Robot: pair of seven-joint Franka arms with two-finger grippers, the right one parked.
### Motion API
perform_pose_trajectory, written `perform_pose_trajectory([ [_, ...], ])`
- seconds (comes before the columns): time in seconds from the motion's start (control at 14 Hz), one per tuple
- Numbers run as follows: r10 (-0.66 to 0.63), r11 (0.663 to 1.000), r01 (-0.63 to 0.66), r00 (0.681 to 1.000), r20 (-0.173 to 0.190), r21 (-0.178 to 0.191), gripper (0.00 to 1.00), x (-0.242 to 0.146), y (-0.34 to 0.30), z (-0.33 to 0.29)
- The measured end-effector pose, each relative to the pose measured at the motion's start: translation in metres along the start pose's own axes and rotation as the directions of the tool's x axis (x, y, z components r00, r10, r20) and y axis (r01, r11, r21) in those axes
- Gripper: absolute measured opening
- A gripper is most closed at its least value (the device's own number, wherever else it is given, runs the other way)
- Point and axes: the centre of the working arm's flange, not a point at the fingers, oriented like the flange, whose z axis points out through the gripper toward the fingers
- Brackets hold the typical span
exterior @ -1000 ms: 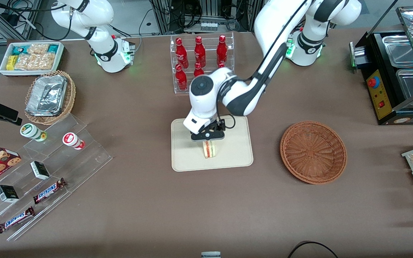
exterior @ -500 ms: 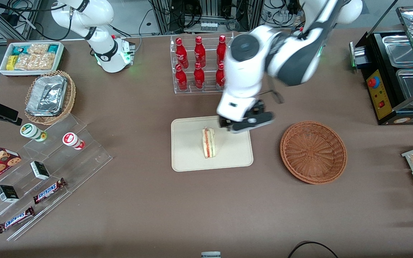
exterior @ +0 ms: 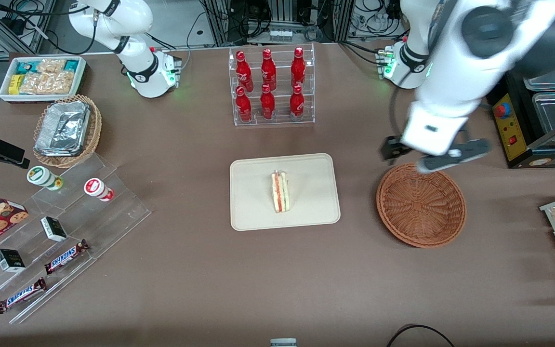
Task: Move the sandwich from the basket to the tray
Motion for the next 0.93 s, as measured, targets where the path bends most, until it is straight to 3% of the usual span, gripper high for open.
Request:
perform_pose_trajectory([
  [0.57, 0.141, 0.990, -0.141, 0.989, 0.047, 0.000, 1.00, 0.018, -0.108, -0.017],
  [0.93, 0.192, 0.980, -0.189, 0.980, 0.055, -0.058, 1.00, 0.020, -0.160, -0.019],
])
